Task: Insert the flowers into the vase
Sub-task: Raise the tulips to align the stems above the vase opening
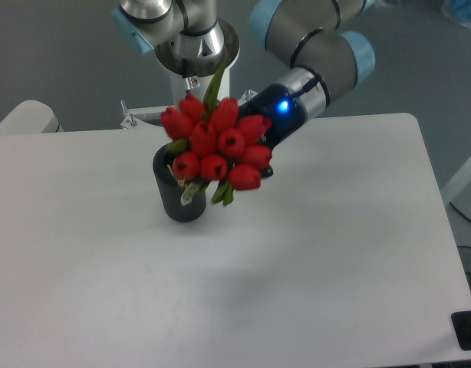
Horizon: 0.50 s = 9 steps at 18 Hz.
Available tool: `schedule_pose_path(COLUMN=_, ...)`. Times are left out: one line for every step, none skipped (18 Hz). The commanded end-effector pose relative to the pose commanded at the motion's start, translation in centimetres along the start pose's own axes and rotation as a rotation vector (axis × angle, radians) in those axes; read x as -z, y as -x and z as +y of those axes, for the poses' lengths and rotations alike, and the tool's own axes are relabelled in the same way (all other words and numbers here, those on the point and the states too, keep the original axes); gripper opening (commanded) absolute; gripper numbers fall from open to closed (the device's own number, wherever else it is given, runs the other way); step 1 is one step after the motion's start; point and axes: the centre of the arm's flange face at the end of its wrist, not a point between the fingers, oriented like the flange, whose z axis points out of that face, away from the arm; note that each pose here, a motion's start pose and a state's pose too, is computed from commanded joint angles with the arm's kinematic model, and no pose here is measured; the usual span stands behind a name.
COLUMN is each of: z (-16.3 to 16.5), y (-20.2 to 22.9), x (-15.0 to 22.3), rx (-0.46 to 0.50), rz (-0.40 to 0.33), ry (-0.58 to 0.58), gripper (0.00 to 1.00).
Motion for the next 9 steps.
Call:
schedule_pose_path(z=0.0, y=-0.4, x=0.2, rx=-0.003, rz=-0.004, ry=-0.002, gripper=0.12)
schedule_pose_path(z=0.1, y=-0.9, x=0.2, rx=-0.008, rz=-0.004, ry=-0.002, gripper=0.12)
schedule_pose_path(z=0.2, y=-1.4, x=0.2, rx=-0.009, rz=-0.005, ry=0.0, gripper=0.12)
schedule_pose_path(z=0.2, y=-1.8, x=0.3, rx=-0.014, rz=-0.006, ry=-0.001, gripper=0.12)
schedule_pose_path(z=0.2, y=-2.3, x=0.3, rx=-0.02, rz=-0.006, ry=-0.001, gripper=0.12)
schedule_pose_path(z=0.4, y=-2.8, x=0.3, rx=-0.022, rz=-0.006, ry=-0.001, gripper=0.13)
schedule_pose_path(z=0.6, y=-3.3, x=0.5, rx=-0.022, rz=-0.01, ry=-0.002, gripper=0.13)
schedule_pose_path(z=0.9, y=-3.8, x=0.9, rx=-0.019, rz=-0.02, ry=-0.006, gripper=0.13)
schedule_pose_path(z=1.2, y=-4.0, x=1.4, rx=-0.015, rz=-0.029, ry=-0.01, gripper=0.13)
